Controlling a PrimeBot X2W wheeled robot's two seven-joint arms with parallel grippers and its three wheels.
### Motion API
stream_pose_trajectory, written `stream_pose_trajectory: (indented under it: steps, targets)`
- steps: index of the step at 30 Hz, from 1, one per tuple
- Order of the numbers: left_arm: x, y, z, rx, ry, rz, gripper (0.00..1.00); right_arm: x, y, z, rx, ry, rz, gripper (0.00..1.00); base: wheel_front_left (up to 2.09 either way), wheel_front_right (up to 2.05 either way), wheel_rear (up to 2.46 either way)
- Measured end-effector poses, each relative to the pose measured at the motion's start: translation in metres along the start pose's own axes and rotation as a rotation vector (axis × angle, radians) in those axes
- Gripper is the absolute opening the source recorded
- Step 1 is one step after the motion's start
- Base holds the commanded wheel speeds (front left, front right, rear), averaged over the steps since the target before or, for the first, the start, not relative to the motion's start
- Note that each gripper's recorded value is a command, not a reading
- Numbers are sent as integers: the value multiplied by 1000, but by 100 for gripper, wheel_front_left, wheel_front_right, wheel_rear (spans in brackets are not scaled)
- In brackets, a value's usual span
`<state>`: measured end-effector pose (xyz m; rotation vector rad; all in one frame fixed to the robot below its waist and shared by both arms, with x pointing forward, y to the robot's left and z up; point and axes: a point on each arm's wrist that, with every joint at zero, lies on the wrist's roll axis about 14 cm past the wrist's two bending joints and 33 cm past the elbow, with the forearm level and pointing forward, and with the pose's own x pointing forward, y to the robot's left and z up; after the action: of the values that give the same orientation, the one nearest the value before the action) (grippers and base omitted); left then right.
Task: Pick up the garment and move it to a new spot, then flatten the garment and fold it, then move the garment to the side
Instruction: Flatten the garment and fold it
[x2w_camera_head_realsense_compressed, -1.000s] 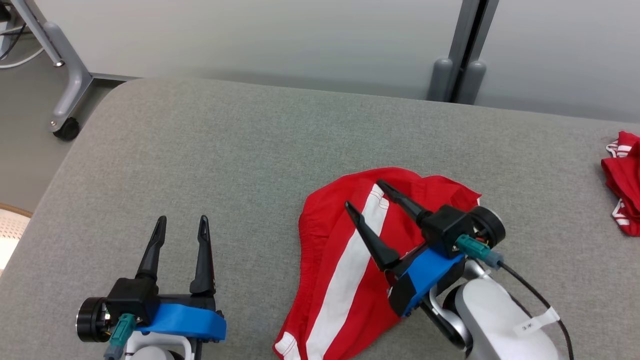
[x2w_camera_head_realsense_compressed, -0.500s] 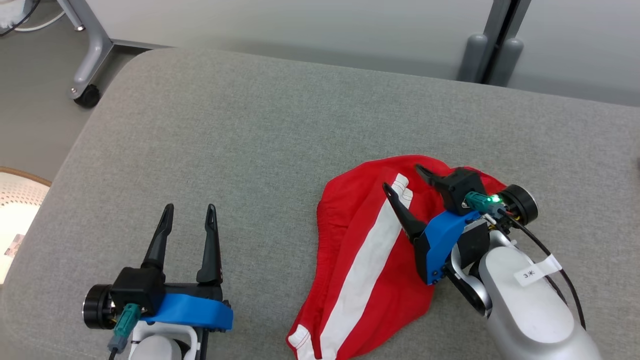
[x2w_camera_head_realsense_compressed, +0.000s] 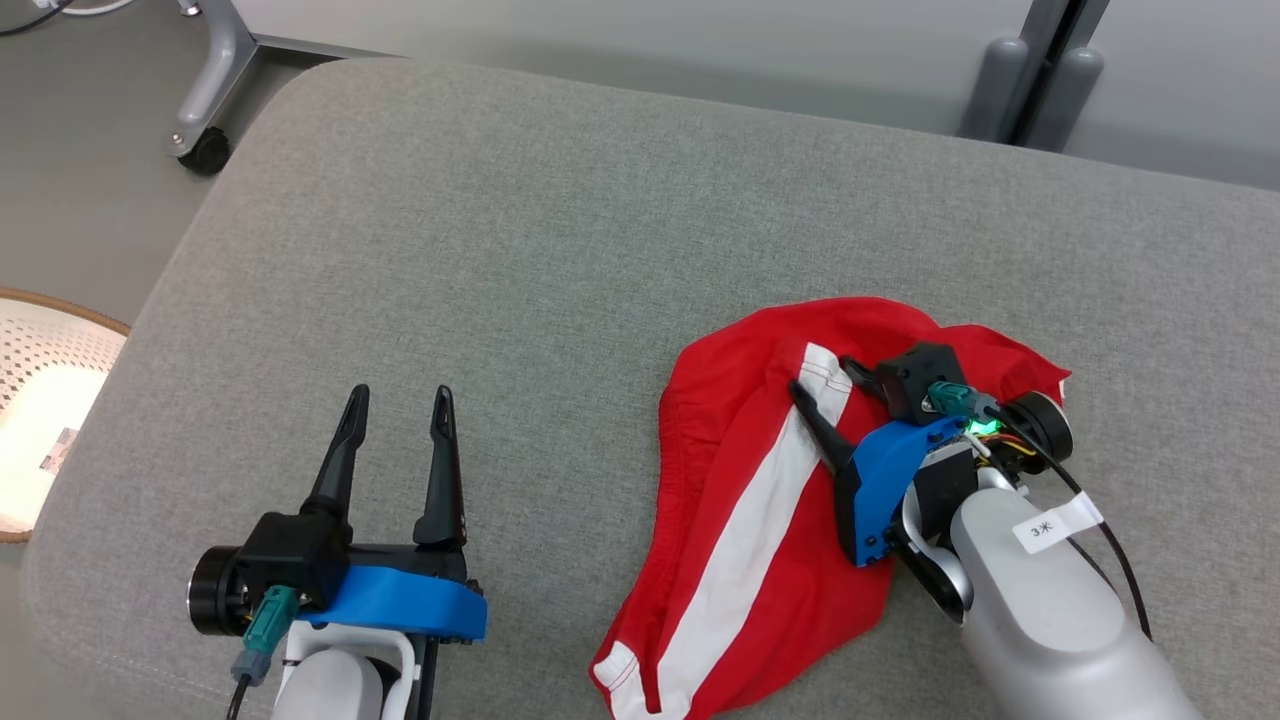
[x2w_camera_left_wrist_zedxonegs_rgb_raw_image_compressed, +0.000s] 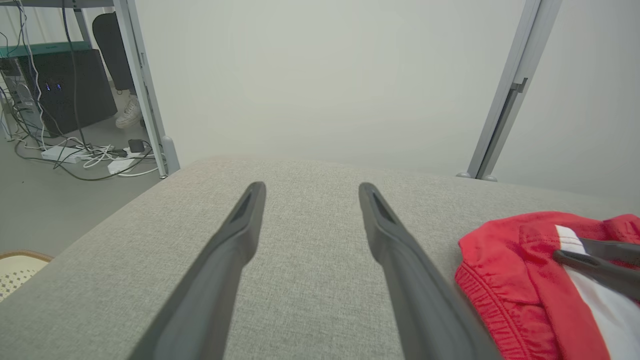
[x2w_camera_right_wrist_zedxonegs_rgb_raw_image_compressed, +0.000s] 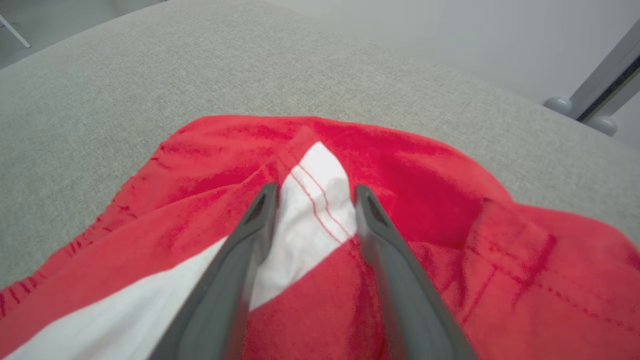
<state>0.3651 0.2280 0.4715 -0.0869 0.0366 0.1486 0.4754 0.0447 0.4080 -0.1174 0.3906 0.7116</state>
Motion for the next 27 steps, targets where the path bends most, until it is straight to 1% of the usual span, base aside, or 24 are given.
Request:
stream_pose_trajectory:
  steps: [4, 8, 11, 15, 21, 27]
  targets:
    - [-1, 0, 3, -4, -9, 3, 100, -2, 0, 15, 6, -82, -8, 0, 0, 0, 0]
    - [-5, -3, 2, -5, -7, -4, 100, -14, -7, 29, 15, -166, -38, 0, 0, 0, 0]
    - [-8, -10, -1, -7, -2, -28, 100, -31, -16, 32, 39, -218, -74, 0, 0, 0, 0]
    - [-9, -22, -3, -11, 0, -67, 100, -62, -36, 35, 65, -286, -152, 0, 0, 0, 0]
    - [-7, -46, -1, -19, -10, -142, 100, -122, -59, 18, 131, -321, -284, 0, 0, 0, 0]
    - [-3, -64, 3, -25, -23, -197, 100, -177, -66, -10, 245, -314, -411, 0, 0, 0, 0]
